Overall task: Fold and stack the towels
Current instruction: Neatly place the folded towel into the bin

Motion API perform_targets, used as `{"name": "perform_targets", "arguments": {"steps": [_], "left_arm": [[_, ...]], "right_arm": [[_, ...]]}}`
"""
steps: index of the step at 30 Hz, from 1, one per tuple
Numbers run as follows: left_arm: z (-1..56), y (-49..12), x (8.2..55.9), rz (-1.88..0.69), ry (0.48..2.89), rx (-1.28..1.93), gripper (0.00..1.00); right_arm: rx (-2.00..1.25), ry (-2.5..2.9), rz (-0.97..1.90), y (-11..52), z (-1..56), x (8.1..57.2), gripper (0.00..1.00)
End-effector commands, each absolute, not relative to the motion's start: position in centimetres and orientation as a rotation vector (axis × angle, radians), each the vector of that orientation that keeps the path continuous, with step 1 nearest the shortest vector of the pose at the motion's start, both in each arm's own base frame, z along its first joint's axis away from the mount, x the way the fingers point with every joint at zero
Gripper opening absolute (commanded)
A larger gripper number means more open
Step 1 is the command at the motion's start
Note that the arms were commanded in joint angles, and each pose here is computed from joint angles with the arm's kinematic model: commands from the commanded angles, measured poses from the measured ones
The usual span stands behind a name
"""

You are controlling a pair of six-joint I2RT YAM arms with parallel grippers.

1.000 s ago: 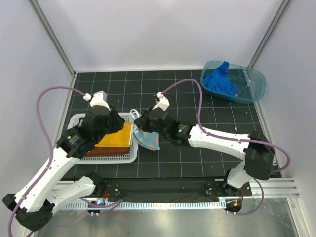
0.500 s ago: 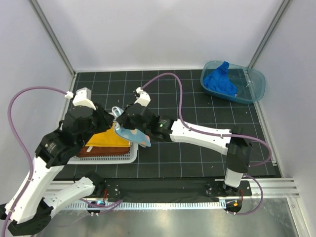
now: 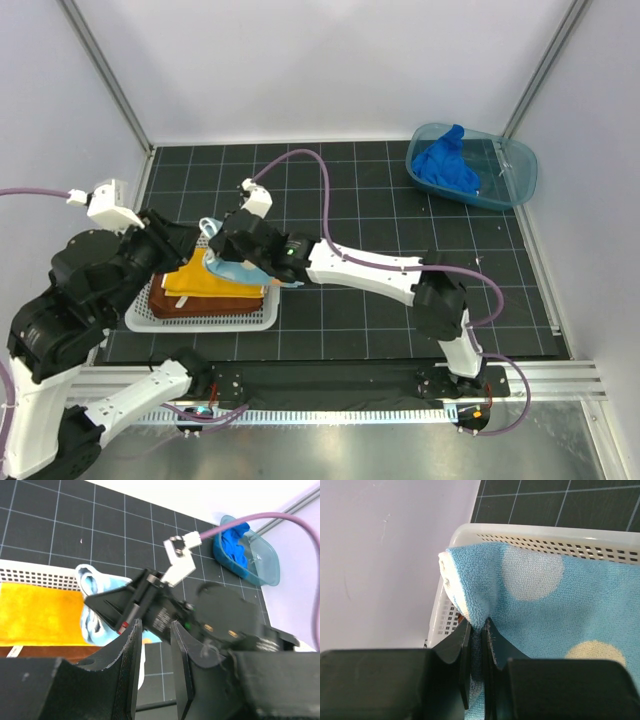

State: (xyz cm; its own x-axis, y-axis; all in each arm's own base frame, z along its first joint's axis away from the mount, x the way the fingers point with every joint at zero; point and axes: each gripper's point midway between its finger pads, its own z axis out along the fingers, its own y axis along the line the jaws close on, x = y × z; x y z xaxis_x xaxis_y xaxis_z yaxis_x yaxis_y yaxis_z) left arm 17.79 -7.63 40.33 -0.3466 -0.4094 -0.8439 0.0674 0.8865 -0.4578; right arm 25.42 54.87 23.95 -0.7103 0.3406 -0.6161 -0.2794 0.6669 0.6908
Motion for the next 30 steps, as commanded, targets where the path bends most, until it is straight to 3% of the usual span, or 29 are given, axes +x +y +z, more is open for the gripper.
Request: {"name": "perform_targets", "arguments": {"steps": [1, 18, 20, 21, 24, 30], "left_arm": [[40.0, -7.0, 16.5, -0.488, 1.895, -0.212, 0.33], [38.1, -6.3, 15.2, -0.484, 1.922, -0.193, 0.35], [38.0, -6.3, 15.2, -0.483, 1.922, -0.192, 0.36], [38.0, -6.4, 15.3, -0.481, 1.924, -0.19, 0.36], [37.9, -6.6, 15.4, -0.484, 1.929, -0.188, 0.36], [37.8, -6.8, 15.7, -0.486, 1.926, -0.192, 0.36]], "right_arm": [[0.056, 2.037, 1.122, 56.9, 26.6, 25.8, 0.01], [0.035, 2.072, 1.193, 64.0, 20.8, 27.1, 0.02], [0.024, 2.085, 1.19, 64.5, 20.1, 27.1, 0.12], [0.007, 2.088, 1.202, 64.8, 20.0, 26.9, 0.27], [-0.016, 2.086, 1.212, 65.1, 19.9, 26.8, 0.5], [-0.101, 2.041, 1.235, 65.0, 22.2, 26.4, 0.63]]}}
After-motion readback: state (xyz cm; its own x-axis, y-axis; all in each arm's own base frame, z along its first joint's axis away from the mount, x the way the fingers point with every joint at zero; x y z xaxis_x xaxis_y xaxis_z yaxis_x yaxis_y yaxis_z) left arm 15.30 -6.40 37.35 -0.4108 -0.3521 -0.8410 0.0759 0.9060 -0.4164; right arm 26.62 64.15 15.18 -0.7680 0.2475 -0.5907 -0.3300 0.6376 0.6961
